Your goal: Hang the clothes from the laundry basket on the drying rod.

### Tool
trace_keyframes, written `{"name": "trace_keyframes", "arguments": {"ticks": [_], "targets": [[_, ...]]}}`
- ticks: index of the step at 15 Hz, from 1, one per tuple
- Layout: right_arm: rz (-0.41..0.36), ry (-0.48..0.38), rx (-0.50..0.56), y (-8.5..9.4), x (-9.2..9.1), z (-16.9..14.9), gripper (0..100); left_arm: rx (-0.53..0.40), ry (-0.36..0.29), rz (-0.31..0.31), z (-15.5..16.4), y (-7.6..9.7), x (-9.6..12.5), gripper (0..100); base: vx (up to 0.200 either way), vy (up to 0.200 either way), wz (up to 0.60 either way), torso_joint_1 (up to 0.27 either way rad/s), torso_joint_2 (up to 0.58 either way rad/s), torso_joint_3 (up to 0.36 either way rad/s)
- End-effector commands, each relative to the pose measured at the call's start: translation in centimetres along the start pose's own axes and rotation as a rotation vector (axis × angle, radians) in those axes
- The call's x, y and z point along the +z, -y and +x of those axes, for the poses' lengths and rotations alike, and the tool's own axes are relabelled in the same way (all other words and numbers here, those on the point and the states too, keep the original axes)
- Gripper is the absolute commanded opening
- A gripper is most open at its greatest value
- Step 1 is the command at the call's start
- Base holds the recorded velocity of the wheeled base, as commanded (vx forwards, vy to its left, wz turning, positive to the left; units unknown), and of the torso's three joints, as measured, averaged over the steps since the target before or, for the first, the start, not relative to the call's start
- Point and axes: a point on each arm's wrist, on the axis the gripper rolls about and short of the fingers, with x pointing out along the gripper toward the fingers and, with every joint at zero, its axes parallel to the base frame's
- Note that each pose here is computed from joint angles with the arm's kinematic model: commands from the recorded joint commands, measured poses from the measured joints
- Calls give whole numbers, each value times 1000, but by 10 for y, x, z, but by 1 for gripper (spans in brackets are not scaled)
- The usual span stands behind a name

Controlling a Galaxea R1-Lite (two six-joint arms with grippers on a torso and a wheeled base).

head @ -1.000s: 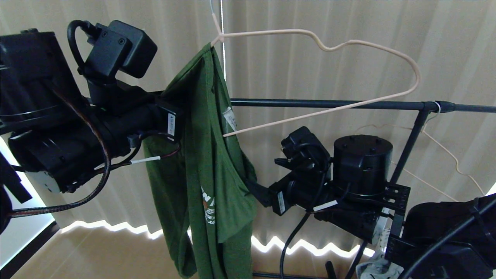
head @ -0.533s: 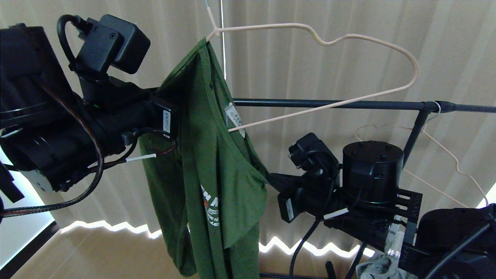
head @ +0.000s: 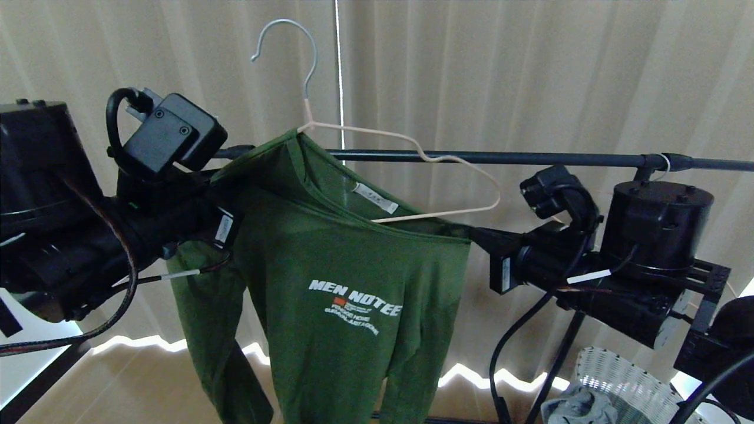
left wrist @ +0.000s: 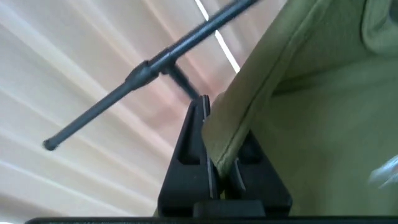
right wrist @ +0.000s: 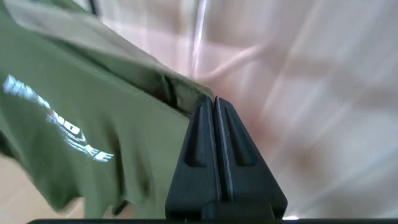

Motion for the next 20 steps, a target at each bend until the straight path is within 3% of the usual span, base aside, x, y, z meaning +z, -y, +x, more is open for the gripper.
{"name": "trace_keyframes", "arguments": {"ticks": [1, 2, 7, 15, 16, 20], "targets": [[13, 37, -48, 15, 9, -7, 0, 19, -32, 34, -4, -4, -10, 0, 0, 0, 0, 0, 0, 0], [17, 38, -69, 21, 10, -5, 0, 23, -52, 82, -4, -5, -16, 0, 0, 0, 0, 0, 0, 0], [18, 67, -60, 21, 18, -5, 0, 15, -121, 195, -5, -4, -34, 0, 0, 0, 0, 0, 0, 0], [-32, 24, 167, -42, 19, -23, 0, 64, -190, 203, -6, -1, -41, 0, 0, 0, 0, 0, 0, 0], [-39, 9, 186, -48, 18, -26, 100, 64, -189, 191, -6, -1, -40, 0, 0, 0, 0, 0, 0, 0], [-83, 7, 215, -56, 17, -26, 100, 56, -175, 130, -6, 3, -38, 0, 0, 0, 0, 0, 0, 0]]}}
